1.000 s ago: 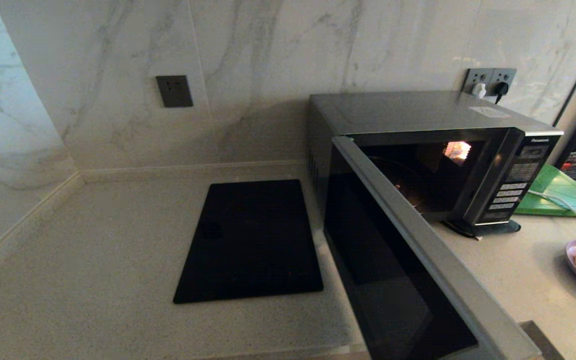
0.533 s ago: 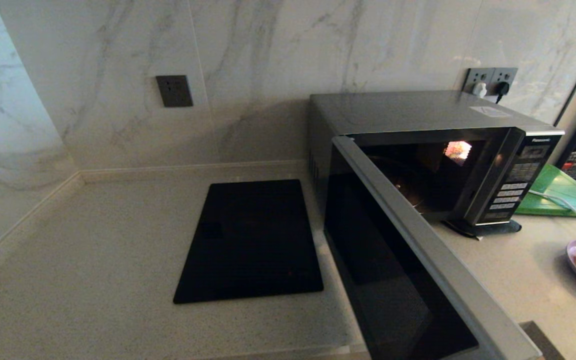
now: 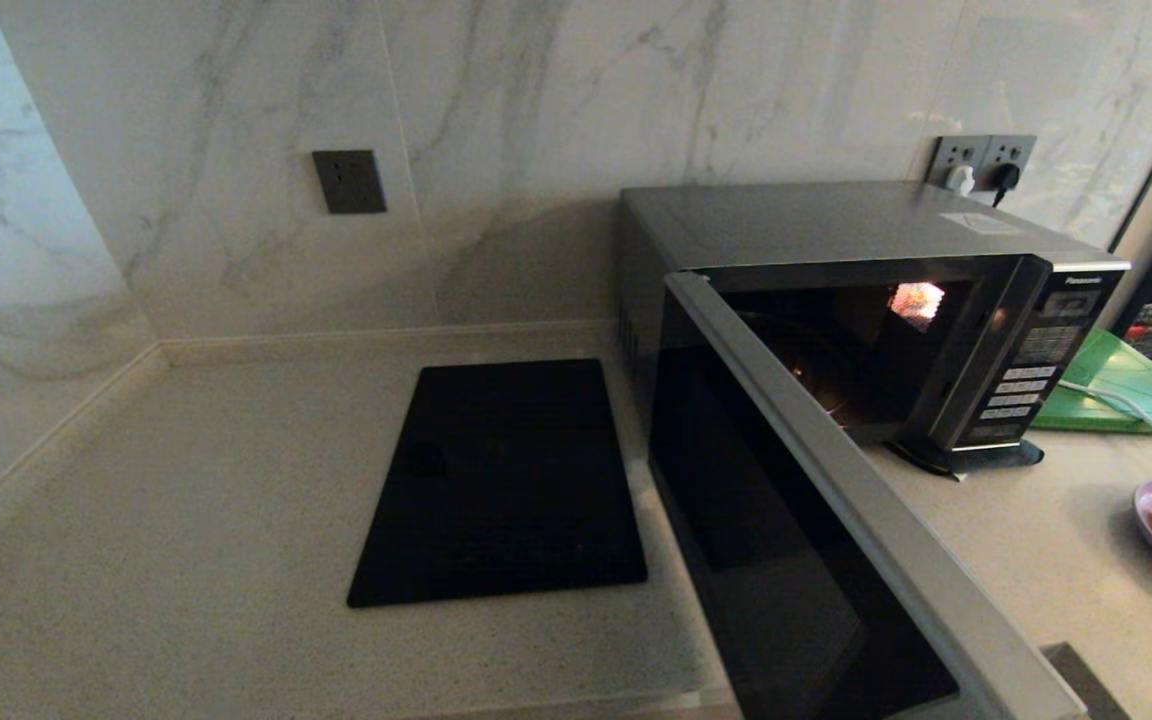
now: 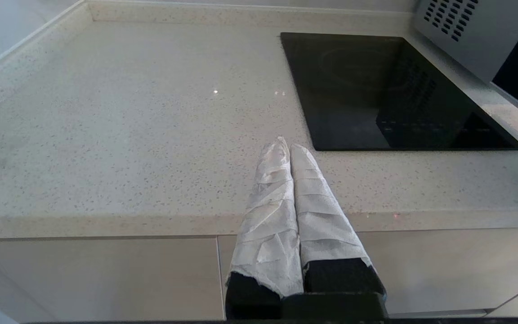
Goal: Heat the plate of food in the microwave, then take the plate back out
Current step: Put the plate in the microwave oven
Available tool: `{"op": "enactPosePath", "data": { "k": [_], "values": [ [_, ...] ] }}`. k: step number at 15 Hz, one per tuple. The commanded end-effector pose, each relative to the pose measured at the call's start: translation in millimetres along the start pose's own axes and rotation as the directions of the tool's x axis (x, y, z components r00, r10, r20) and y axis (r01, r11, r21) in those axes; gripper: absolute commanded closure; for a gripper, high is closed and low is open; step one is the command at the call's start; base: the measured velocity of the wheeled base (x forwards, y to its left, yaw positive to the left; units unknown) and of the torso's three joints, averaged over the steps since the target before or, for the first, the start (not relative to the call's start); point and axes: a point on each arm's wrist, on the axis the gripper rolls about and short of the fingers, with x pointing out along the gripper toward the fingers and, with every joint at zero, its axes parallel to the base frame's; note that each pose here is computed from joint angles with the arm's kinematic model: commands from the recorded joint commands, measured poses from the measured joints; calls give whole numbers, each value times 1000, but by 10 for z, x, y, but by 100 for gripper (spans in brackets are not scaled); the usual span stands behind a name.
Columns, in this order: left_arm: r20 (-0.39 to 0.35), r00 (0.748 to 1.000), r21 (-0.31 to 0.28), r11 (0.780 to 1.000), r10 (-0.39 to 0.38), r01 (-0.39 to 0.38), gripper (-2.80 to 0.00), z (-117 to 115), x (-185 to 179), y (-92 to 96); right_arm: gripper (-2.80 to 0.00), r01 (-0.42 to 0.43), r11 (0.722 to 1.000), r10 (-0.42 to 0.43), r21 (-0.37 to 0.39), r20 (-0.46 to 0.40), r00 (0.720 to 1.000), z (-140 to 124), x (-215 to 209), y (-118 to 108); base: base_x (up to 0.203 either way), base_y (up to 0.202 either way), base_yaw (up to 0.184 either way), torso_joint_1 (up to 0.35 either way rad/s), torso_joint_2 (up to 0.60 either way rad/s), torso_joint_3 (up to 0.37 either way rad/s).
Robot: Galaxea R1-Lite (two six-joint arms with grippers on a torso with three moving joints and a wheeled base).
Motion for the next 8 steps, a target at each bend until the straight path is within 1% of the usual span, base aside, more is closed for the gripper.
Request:
{"op": "enactPosePath", "data": {
  "k": [1, 2, 4, 5, 6, 7, 8],
  "values": [
    [-1, 1000, 0, 1000, 1, -1, 0, 1, 1, 0, -280, 18, 1000, -19, -14, -37, 999, 0, -22, -41, 0, 0, 0, 0, 0, 0],
    [-1, 1000, -1, 1000, 1, -1, 0, 1, 1, 0, -280, 35, 999, -37, -34, -58, 998, -6, -40, -72, 0, 0, 0, 0, 0, 0],
    [-1, 1000, -1, 1000, 1, -1, 0, 1, 1, 0, -280, 58, 998, -59, -35, -52, 997, 46, -24, -123, 0, 0, 0, 0, 0, 0],
    [-1, 1000, -1, 1000, 1, -1, 0, 1, 1, 0, -280, 85, 996, -87, -37, -30, 996, 76, -38, -129, 0, 0, 0, 0, 0, 0],
    [-1, 1000, -1, 1000, 1, -1, 0, 1, 1, 0, -280, 124, 990, -124, -63, -4, 992, 106, -53, -138, 0, 0, 0, 0, 0, 0],
    [-1, 1000, -1, 1000, 1, -1, 0, 1, 1, 0, -280, 133, 987, -132, -93, 15, 991, 149, -64, -131, 0, 0, 0, 0, 0, 0],
    [-1, 1000, -1, 1000, 1, -1, 0, 1, 1, 0, -280, 129, 987, -126, -98, 38, 991, 203, -92, -107, 0, 0, 0, 0, 0, 0]
  ]
}}
